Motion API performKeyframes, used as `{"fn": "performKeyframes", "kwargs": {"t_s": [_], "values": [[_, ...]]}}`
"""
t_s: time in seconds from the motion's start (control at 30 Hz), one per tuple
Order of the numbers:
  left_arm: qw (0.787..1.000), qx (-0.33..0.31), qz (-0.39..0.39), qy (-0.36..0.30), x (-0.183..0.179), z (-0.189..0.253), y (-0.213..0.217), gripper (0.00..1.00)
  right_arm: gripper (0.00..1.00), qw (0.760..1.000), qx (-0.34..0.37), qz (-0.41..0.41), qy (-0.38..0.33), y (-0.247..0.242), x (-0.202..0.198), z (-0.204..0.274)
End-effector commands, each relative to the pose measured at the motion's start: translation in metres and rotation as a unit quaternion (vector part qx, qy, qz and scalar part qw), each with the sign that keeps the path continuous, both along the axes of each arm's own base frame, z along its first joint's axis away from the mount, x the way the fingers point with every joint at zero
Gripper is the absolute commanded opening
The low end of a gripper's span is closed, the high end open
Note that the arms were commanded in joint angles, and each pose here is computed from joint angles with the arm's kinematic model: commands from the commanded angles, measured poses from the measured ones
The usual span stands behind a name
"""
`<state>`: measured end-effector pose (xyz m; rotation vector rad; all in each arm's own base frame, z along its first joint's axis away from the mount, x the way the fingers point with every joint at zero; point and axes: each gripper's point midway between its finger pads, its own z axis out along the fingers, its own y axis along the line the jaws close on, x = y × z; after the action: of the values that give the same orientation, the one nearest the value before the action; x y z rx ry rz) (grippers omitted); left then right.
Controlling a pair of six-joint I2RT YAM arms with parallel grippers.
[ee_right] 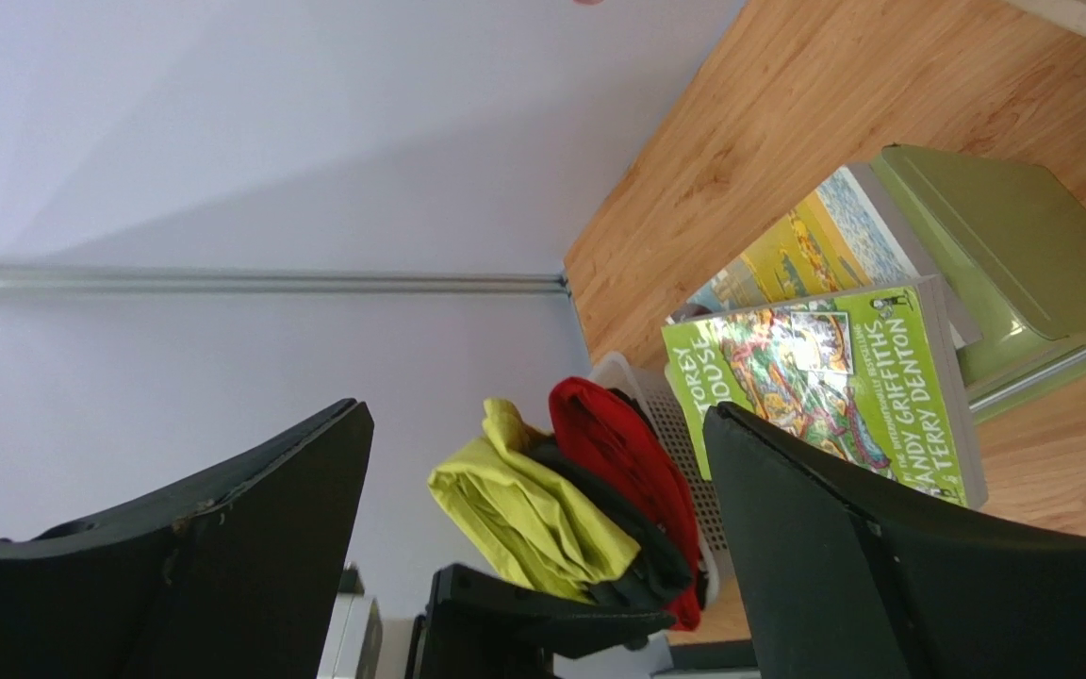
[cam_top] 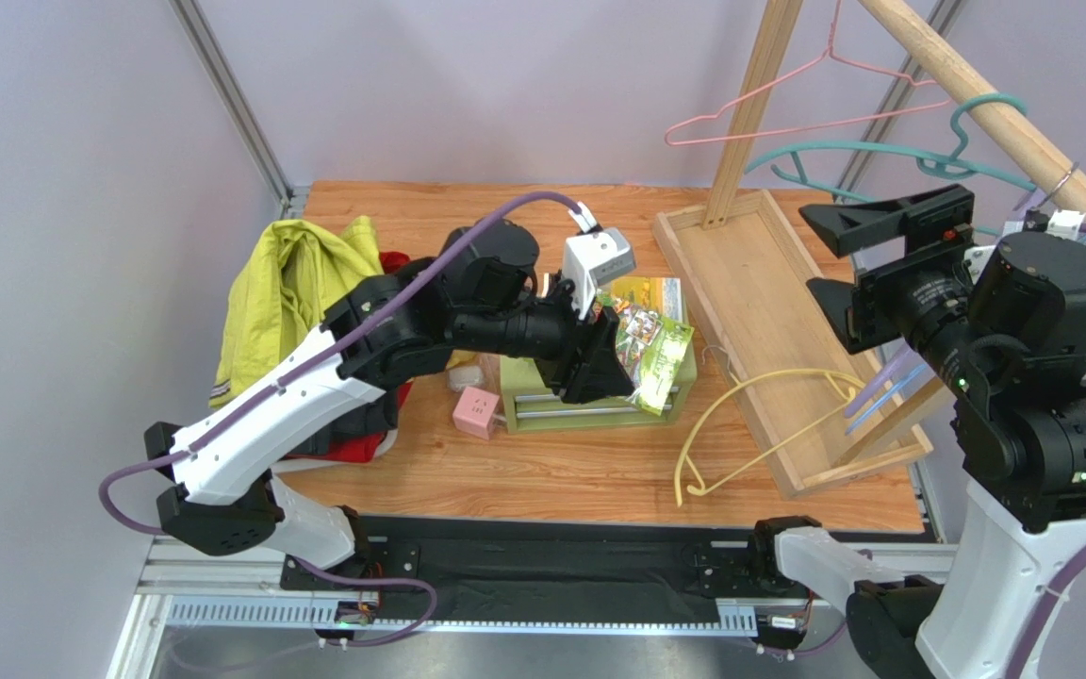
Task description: Remove the trousers from the hanger
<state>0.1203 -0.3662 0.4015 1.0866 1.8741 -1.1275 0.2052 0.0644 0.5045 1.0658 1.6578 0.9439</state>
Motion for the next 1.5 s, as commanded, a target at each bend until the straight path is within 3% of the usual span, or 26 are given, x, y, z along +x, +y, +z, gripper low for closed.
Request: {"fn": "performKeyframes", "kwargs": {"t_s": [0.0,0.33,0.5,0.7,0.8,1.07,1.23,1.47], "values": [[0.998,-0.041,-0.028,0.031,-0.028,0.012,0.005,0.55,0.94,0.991,-0.059,0.121,-0.012,0.029,-0.022,-0.007],[0.993,-0.004,-0.039,0.114,-0.063,-0.037,-0.007,0.53,0.92,0.944,-0.114,0.299,-0.082,0.069,-0.056,0.002],[0.988,0.002,0.020,0.155,-0.061,-0.071,-0.027,0.51,0.92,0.921,-0.123,0.359,-0.089,0.080,-0.072,-0.007],[0.974,0.006,0.124,0.190,-0.054,-0.121,-0.056,0.50,0.91,0.909,-0.134,0.380,-0.107,0.083,-0.089,-0.005],[0.966,0.021,0.193,0.169,-0.043,-0.144,-0.069,0.52,0.91,0.908,-0.135,0.381,-0.110,0.082,-0.100,-0.003],[0.911,-0.012,0.360,0.201,-0.021,-0.219,-0.089,0.62,0.91,0.895,-0.134,0.397,-0.150,0.085,-0.131,0.001],[0.898,-0.009,0.384,0.217,-0.017,-0.265,-0.107,0.68,0.91,0.887,-0.145,0.399,-0.183,0.084,-0.155,0.002],[0.904,-0.057,0.352,0.236,-0.020,-0.293,-0.133,0.68,0.90,0.882,-0.137,0.398,-0.211,0.084,-0.180,0.009]]}}
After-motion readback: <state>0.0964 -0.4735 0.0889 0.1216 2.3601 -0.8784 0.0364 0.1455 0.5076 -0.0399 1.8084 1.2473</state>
